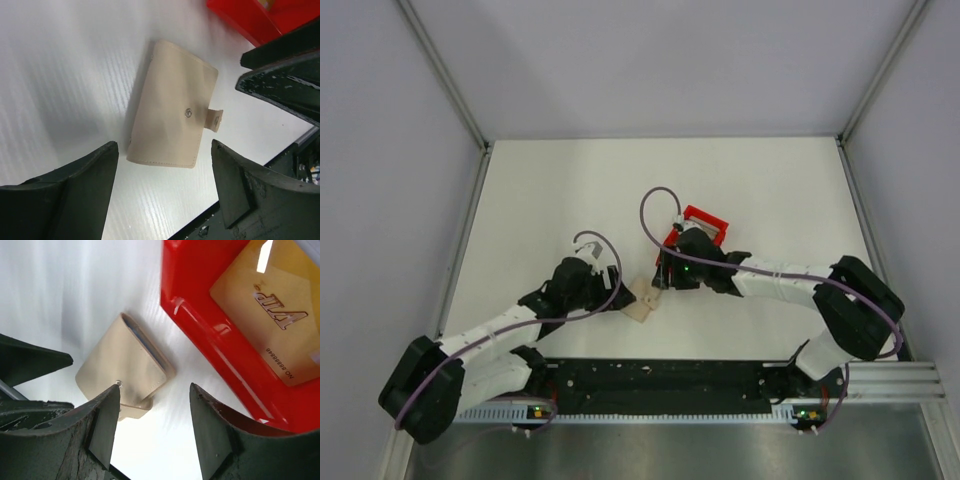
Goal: Put the credit cards into the card holder
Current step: Open the card holder at the center of the board.
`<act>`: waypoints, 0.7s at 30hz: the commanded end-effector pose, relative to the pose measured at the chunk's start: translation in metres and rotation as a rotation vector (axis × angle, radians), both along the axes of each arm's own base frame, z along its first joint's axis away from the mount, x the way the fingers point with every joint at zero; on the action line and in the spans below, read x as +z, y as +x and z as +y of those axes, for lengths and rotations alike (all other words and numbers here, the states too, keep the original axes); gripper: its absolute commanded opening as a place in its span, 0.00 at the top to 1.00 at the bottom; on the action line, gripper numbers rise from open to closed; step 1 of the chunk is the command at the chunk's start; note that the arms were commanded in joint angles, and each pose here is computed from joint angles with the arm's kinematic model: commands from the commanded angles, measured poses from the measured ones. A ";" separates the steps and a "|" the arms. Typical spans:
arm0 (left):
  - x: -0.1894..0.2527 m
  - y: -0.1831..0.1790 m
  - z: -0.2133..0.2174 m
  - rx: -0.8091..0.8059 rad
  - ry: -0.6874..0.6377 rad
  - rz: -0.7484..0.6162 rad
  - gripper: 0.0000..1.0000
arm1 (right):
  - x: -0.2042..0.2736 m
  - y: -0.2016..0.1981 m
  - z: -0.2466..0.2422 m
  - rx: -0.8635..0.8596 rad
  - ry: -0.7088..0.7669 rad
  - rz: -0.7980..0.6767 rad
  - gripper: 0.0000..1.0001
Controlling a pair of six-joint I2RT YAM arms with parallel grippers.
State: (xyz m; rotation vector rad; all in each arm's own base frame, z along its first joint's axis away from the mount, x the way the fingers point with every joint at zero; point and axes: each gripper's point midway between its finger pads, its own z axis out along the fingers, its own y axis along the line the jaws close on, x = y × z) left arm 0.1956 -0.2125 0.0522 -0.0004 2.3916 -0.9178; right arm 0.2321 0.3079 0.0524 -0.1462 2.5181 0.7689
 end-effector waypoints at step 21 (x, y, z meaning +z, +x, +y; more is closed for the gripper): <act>-0.004 0.016 0.054 0.200 0.264 -0.026 0.21 | 0.010 -0.020 0.035 0.050 -0.355 -0.183 0.59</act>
